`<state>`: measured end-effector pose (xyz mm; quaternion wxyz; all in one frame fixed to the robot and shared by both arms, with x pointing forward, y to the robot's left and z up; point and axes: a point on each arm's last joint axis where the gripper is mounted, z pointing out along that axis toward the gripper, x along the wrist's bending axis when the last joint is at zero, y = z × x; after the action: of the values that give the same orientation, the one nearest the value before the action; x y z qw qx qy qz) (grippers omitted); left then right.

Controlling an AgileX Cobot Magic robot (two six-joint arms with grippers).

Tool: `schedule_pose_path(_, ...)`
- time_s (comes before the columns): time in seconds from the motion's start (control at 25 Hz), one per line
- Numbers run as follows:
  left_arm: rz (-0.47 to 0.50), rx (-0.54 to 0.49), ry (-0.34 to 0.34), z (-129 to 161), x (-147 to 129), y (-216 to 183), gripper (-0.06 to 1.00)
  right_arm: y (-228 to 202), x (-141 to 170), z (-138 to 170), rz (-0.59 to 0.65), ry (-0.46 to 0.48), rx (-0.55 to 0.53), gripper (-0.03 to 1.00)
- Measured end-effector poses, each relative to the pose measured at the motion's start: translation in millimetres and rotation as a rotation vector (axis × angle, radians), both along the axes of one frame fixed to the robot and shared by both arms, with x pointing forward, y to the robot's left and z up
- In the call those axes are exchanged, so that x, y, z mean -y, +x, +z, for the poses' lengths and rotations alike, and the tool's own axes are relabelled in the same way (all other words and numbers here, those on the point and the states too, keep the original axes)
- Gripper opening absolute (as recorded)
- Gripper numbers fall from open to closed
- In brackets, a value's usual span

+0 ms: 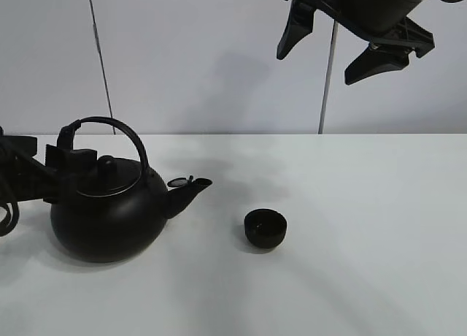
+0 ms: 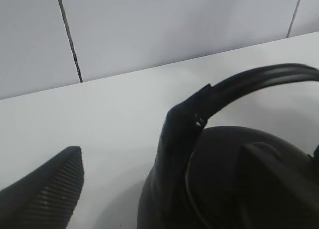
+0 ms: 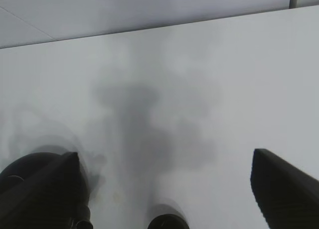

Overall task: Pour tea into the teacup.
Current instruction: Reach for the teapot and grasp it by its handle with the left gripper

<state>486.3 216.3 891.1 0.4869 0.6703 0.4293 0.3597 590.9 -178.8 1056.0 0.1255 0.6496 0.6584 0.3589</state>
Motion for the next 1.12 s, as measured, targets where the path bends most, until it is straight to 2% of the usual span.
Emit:
schedule_pose_path(0.44, -0.003, 0.056, -0.019, 8.2, 5.3, 15.4, 0.6, 0.0, 0.0, 0.0, 0.0, 0.0, 0.0, 0.64)
schedule_pose_path(0.8, 0.011, 0.003, -0.005, -8.2, 3.0, 17.6, 0.6, 0.1, 0.0, 0.1, 0.0, 0.0, 0.001, 0.64)
schedule_pose_path(1.12, 0.01, 0.021, -0.011, -5.4, 4.6, 22.6, 0.6, 0.1, 0.0, 0.1, 0.0, 0.0, 0.001, 0.64)
